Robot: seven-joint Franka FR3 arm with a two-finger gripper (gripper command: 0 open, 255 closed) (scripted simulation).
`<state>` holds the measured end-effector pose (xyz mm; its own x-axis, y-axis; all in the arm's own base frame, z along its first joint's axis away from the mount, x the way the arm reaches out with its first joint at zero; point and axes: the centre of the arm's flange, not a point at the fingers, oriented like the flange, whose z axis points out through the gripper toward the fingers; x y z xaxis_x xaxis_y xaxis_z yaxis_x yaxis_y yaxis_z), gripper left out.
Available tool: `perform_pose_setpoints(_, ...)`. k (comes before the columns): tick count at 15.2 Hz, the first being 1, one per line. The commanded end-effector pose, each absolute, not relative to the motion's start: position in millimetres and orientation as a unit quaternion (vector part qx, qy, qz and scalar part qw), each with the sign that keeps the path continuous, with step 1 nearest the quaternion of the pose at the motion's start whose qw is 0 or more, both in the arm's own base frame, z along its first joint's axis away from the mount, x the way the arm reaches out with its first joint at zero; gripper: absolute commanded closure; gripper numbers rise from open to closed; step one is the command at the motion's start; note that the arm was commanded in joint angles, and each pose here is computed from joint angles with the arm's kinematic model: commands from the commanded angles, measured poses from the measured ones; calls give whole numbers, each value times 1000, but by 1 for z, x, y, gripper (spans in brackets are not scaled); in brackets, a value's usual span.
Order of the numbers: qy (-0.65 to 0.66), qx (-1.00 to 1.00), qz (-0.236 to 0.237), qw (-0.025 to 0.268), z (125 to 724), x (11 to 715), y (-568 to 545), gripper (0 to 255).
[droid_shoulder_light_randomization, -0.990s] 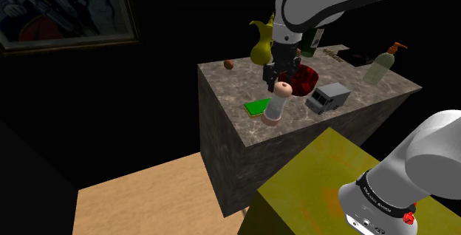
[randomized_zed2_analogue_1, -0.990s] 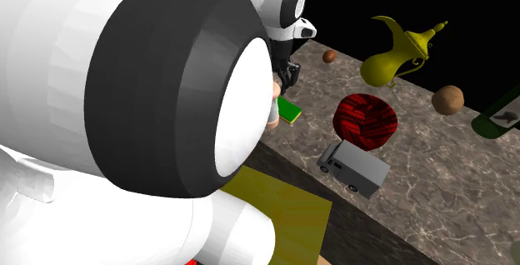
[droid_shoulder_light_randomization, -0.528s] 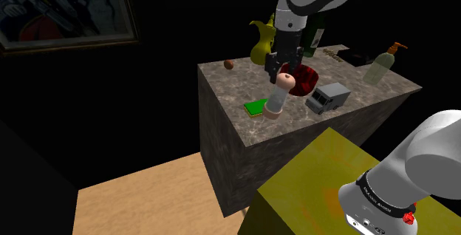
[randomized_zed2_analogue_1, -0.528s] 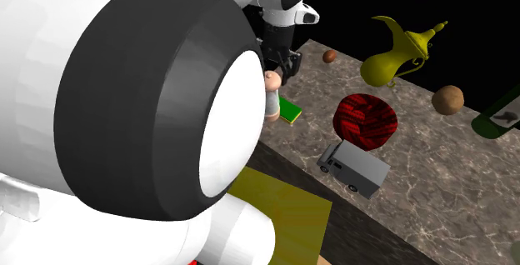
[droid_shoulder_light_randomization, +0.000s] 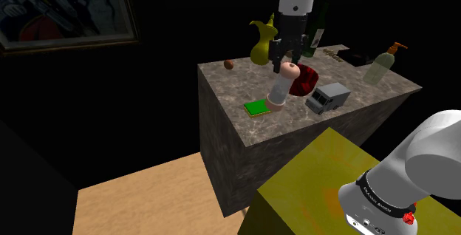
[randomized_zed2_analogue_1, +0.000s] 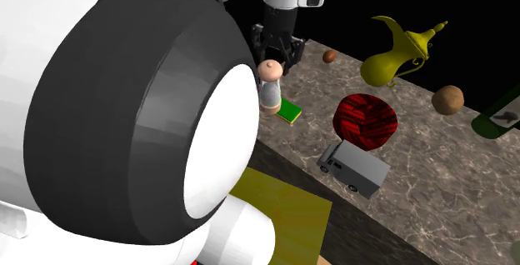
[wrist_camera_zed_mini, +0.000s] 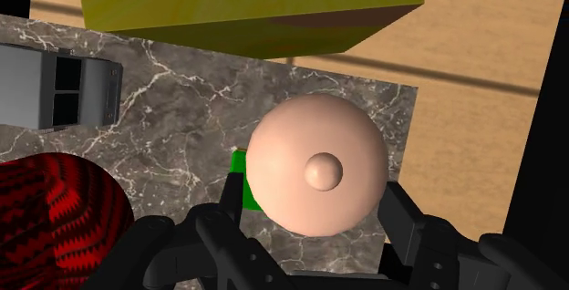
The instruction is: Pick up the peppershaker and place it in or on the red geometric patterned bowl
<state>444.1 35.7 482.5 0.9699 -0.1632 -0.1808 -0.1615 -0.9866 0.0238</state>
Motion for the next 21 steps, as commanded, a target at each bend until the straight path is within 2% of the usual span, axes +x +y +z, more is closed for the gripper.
perform_pose_setpoints(1,-82,992,-91,4,494,444,37,255)
perform_pose_setpoints(15,-82,992,-91,4,565,444,37,255)
perform_pose_setpoints(21,-82,992,-91,4,583,468,-37,255)
